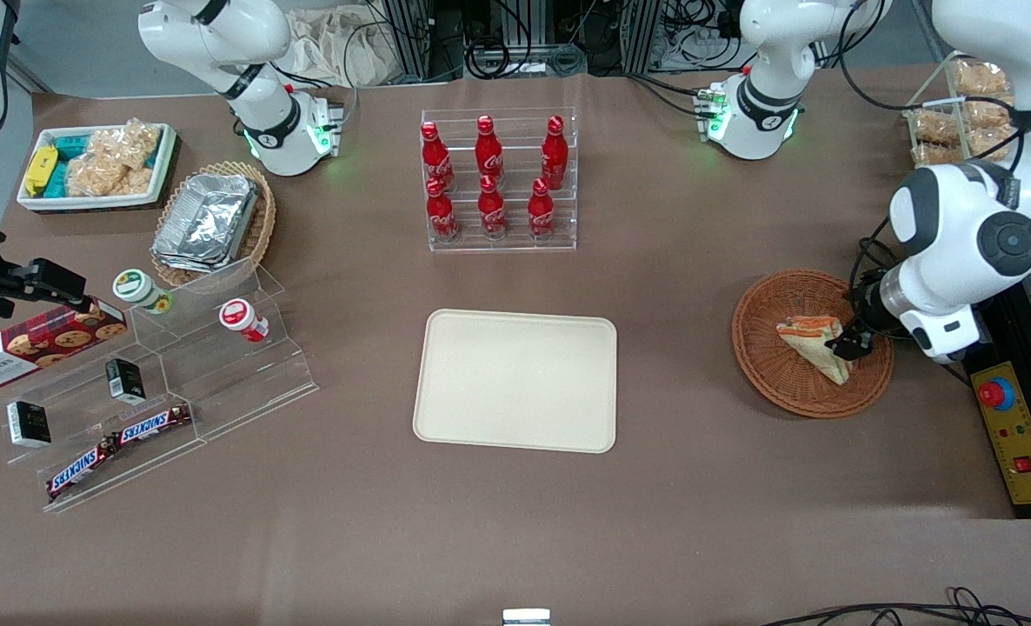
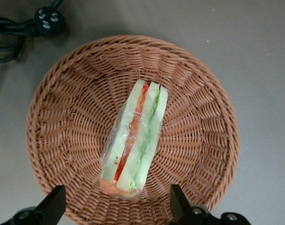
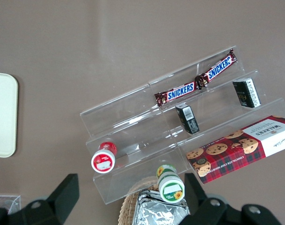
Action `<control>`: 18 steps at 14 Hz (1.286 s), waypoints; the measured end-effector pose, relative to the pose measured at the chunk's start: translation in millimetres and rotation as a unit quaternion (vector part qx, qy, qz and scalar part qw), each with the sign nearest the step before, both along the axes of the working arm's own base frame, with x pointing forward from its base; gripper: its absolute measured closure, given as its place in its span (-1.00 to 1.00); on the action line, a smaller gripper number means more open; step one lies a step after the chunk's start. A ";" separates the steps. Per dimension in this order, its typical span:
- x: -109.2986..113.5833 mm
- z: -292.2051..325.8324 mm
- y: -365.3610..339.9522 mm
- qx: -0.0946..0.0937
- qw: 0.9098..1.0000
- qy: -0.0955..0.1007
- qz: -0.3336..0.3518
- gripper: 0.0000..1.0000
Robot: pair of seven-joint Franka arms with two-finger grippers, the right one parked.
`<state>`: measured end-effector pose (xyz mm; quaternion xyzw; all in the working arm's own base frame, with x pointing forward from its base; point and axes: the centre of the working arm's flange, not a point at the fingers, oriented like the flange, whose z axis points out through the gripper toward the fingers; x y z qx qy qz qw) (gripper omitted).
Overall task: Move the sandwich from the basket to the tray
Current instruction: 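Lower the left gripper over the wrapped sandwich and close on it, then lift the sandwich out of the basket with the left gripper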
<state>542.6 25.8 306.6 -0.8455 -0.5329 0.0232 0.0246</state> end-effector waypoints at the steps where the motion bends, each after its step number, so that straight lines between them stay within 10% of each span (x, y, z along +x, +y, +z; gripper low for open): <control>1: -0.3 -7.5 0.4 -0.001 1.000 0.003 0.001 -1.00; 11: -2.8 -46.9 7.9 -0.009 1.000 0.016 0.009 -0.98; 18: -0.4 -50.6 7.3 -0.009 1.000 0.009 0.017 0.25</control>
